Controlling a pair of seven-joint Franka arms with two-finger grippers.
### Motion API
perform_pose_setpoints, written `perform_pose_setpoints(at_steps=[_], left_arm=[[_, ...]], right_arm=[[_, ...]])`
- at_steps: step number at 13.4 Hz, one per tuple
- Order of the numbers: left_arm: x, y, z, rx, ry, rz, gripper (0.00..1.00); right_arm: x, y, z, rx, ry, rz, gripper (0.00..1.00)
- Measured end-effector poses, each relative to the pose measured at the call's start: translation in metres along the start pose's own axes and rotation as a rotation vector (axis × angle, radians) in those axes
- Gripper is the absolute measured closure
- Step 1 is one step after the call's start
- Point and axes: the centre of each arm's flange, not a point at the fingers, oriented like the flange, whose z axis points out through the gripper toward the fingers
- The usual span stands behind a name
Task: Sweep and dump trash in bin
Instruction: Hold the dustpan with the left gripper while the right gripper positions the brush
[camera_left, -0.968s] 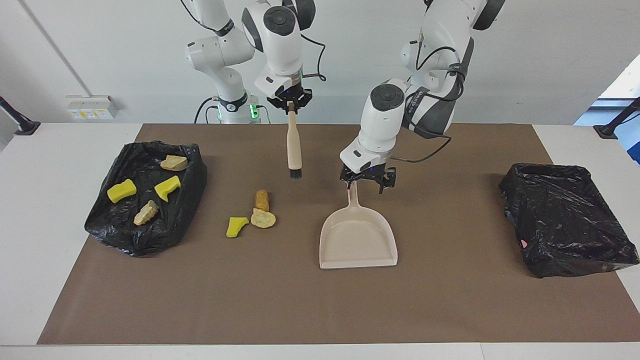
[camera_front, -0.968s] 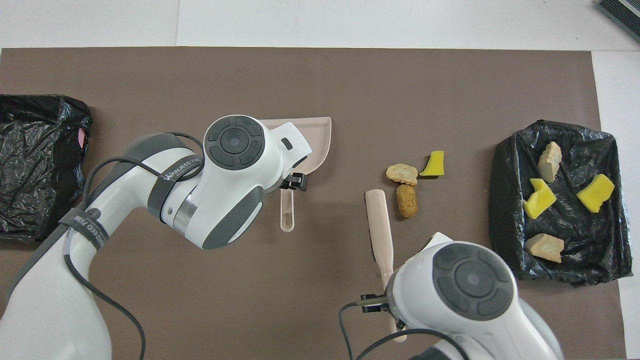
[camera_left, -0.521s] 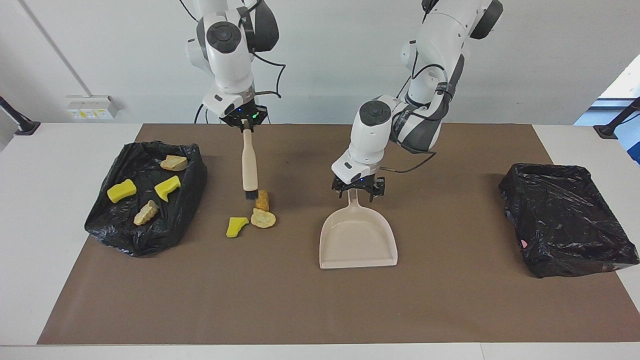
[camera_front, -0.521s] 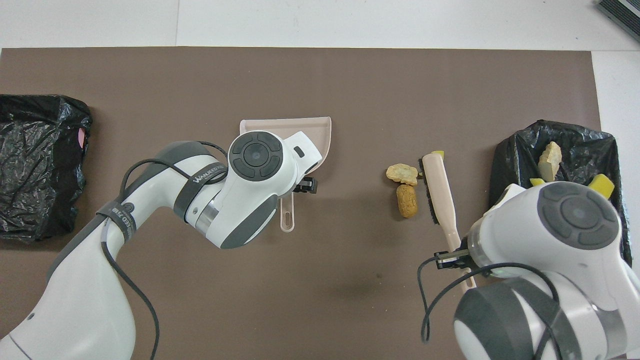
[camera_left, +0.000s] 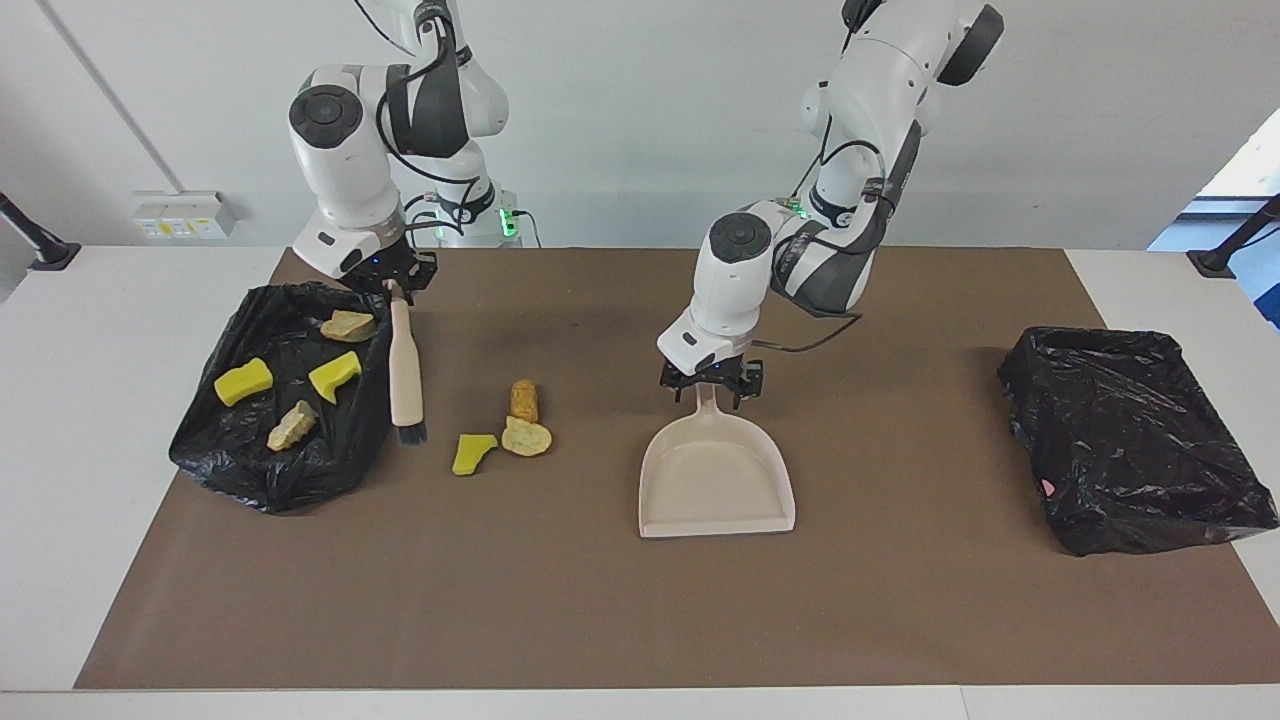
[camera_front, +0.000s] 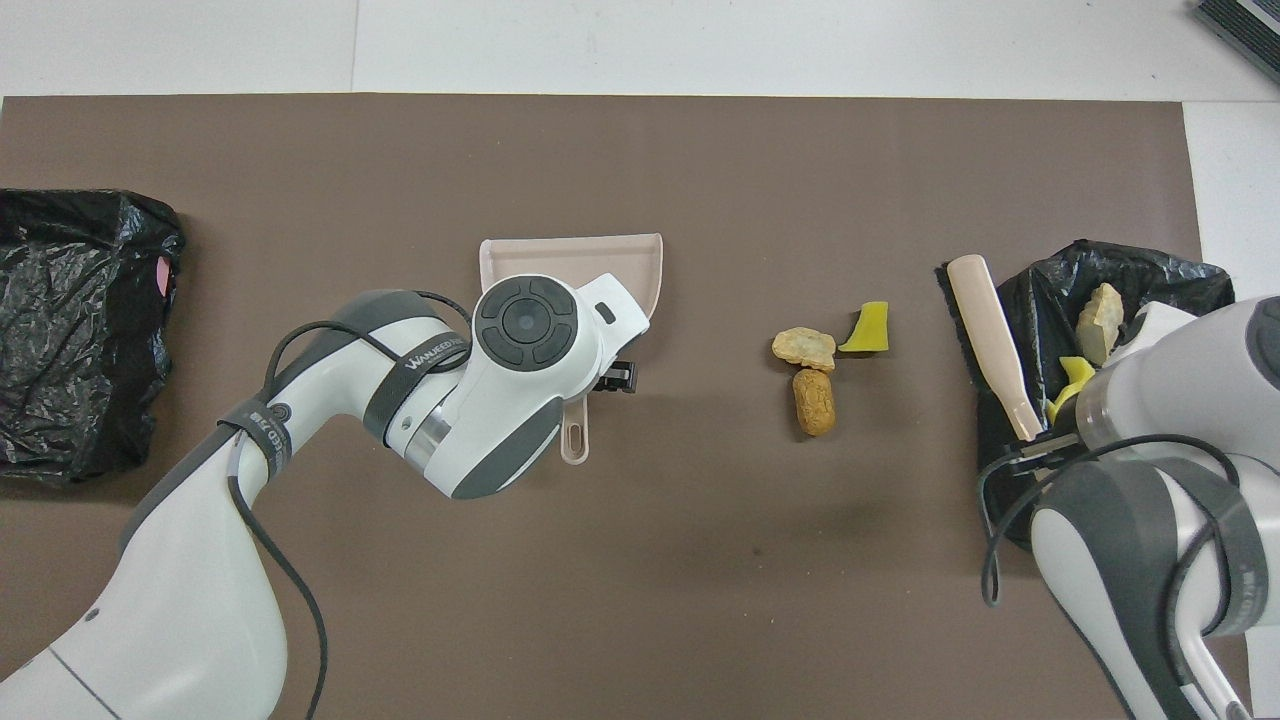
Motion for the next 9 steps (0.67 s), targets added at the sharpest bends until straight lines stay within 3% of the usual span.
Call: perform_pose_setpoints(at_steps=[2,5,9], left_arm=[[-0.001,0.0,0.002,0.001,-0.003,0.002,0.39],[0.001,-0.002,0.001,0.028,0.02,0.025,0.67],[0.004,-0.005,-0.004,0.065,0.05,0.066,0.67]], right_arm=[[0.01,0.0,0.01,-0.019,0.013,-0.017,0.74],[0.025,0.001,0.029,-0.038,0.015,-0.009,0.74],[0.037,-0.018,0.037,-0.047,0.017,0.04,0.74]])
